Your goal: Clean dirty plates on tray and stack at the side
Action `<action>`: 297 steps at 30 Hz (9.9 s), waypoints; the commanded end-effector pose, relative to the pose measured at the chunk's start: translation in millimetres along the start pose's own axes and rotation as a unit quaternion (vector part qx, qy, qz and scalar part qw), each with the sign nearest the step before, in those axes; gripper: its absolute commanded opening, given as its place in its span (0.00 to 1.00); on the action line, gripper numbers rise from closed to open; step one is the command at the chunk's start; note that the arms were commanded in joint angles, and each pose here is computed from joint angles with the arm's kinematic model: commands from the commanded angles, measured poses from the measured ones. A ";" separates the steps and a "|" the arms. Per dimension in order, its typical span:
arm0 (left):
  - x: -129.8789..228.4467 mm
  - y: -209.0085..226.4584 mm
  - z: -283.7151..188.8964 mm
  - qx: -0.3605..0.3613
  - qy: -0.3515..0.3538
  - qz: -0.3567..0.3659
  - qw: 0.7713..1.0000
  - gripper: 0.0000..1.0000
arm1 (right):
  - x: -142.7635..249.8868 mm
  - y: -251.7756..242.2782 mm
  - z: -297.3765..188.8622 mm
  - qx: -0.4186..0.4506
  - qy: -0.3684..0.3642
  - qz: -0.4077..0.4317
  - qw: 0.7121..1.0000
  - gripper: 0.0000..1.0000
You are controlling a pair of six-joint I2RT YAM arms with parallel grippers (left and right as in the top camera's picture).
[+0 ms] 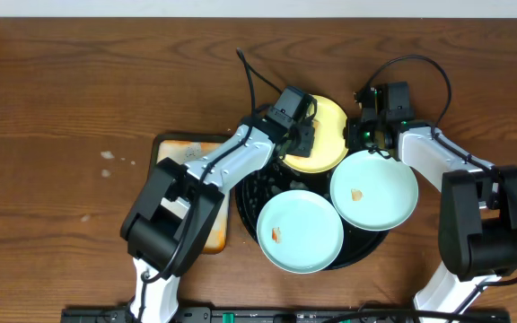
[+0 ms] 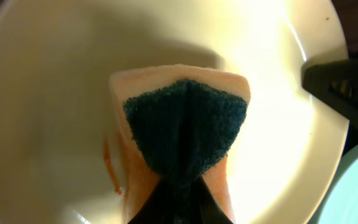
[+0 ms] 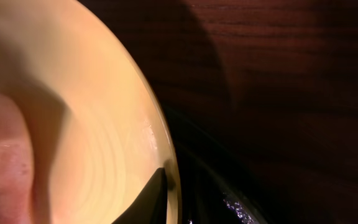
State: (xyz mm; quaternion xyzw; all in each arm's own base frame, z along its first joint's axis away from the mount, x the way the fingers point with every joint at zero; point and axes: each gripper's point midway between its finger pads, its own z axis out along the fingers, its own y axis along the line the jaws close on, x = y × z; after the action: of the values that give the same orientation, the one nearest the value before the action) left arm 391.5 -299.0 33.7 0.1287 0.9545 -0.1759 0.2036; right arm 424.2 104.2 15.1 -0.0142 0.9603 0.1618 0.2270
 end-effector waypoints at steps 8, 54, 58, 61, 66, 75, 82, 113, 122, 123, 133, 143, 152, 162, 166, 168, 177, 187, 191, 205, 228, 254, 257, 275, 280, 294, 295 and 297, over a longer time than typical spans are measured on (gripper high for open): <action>-8.0 61.2 4.0 -0.163 -0.021 0.049 0.985 0.08 | 3.0 -1.7 1.7 0.009 0.009 0.001 1.000 0.06; 69.0 178.5 -183.8 -0.249 0.108 -0.225 0.936 0.08 | -46.7 13.1 -92.0 0.139 -0.101 -0.149 0.974 0.01; 70.6 179.8 -183.5 -0.245 0.113 -0.216 0.939 0.09 | -49.8 29.8 -120.2 0.197 -0.126 -0.193 0.953 0.01; 70.8 177.8 -184.5 -0.238 0.116 -0.203 0.943 0.10 | -48.3 43.1 -135.6 0.237 -0.142 -0.214 0.937 0.01; 65.0 162.6 -197.6 -0.201 0.099 -0.190 0.956 0.17 | -44.5 66.2 -152.3 0.313 -0.159 -0.280 0.893 0.01; 47.0 157.6 -286.5 -0.187 -0.043 -0.207 0.959 0.40 | -34.3 99.6 -182.1 0.414 -0.196 -0.332 0.825 0.01; 56.5 163.2 -326.6 -0.195 -0.090 -0.229 0.949 0.46 | -27.7 117.3 -196.2 0.447 -0.212 -0.356 0.792 0.01; 67.8 164.9 -326.9 -0.200 -0.070 -0.238 0.948 0.58 | -19.7 134.8 -207.8 0.471 -0.221 -0.386 0.762 0.01; 69.4 164.8 -326.7 -0.200 -0.066 -0.238 0.948 0.62 | -19.6 134.9 -207.5 0.467 -0.229 -0.373 0.769 0.01; 69.4 164.8 -326.7 -0.200 -0.066 -0.238 0.948 0.61 | -19.6 135.1 -207.2 0.465 -0.231 -0.370 0.771 0.01; 69.4 164.8 -326.7 -0.200 -0.066 -0.238 0.948 0.63 | -19.3 134.8 -203.1 0.447 -0.241 -0.347 0.788 0.01; 69.4 164.8 -326.7 -0.200 -0.066 -0.238 0.948 0.64 | -3.4 128.0 -161.6 0.339 -0.182 -0.330 0.862 0.01; 68.5 164.9 -326.7 -0.200 -0.068 -0.237 0.948 0.64 | 2.6 74.5 -158.4 0.221 -0.112 -0.157 0.956 0.01; 64.3 165.4 -326.4 -0.199 -0.075 -0.236 0.948 0.64 | -12.1 -31.8 -197.7 0.202 -0.122 0.100 0.967 0.01; 66.3 164.1 -325.6 -0.196 -0.070 -0.237 0.949 0.64 | 4.4 -94.8 -207.8 0.233 -0.101 0.213 0.943 0.01; 67.7 164.1 -325.6 -0.197 -0.066 -0.232 0.950 0.65 | 11.6 -124.1 -214.2 0.253 -0.099 0.259 0.927 0.01; 70.5 164.0 -324.4 -0.198 -0.059 -0.234 0.950 0.65 | 51.6 -221.4 -233.3 0.309 -0.087 0.401 0.858 0.01; 74.6 163.6 -324.2 -0.199 -0.051 -0.235 0.950 0.65 | 105.2 -290.4 -224.4 0.345 -0.043 0.497 0.795 0.09; 74.1 163.7 -324.1 -0.199 -0.052 -0.235 0.950 0.64 | 84.8 -279.8 -220.2 0.290 -0.066 0.481 0.824 0.32; 59.2 143.9 -294.8 -0.180 -0.023 -0.147 0.972 0.64 | 20.8 -38.8 -178.2 -0.094 -0.002 0.143 0.985 0.46; 108.8 190.3 -98.0 -0.185 0.260 -0.086 0.944 0.55 | 67.2 17.8 -141.9 0.043 0.106 0.036 0.993 0.50; 78.0 191.7 -148.6 -0.183 0.169 -0.113 0.962 0.07 | 66.3 -34.5 -150.6 0.138 0.098 0.089 0.982 0.60; 77.4 188.6 -157.6 -0.182 0.164 -0.112 0.963 0.07 | 77.6 -50.5 -147.1 0.166 0.115 0.111 0.973 0.60; 70.8 150.1 -166.6 -0.086 0.147 -0.125 0.978 0.07 | 103.7 -89.3 -117.9 0.192 0.155 0.203 0.947 0.21; 53.8 112.3 -166.3 0.002 0.116 -0.125 0.985 0.07 | 99.2 -89.2 -115.8 0.194 0.140 0.229 0.944 0.20; 29.5 -61.5 -129.2 0.128 0.052 -0.071 0.988 0.07 | 95.2 -85.8 -113.1 0.174 0.144 0.176 0.958 0.13; 30.3 -69.2 -126.9 0.134 0.051 -0.072 0.987 0.07 | 96.4 -85.8 -112.8 0.172 0.147 0.164 0.960 0.13; 31.7 -78.7 -122.7 0.140 0.052 -0.076 0.986 0.08 | 100.7 -86.4 -111.7 0.170 0.155 0.148 0.962 0.16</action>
State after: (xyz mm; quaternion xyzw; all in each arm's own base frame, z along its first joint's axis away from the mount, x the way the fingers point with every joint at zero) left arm 298.5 -304.8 149.8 0.1306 0.9344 -0.3017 0.1371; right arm 298.8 -8.8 43.0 0.1853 0.9810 0.0211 0.0540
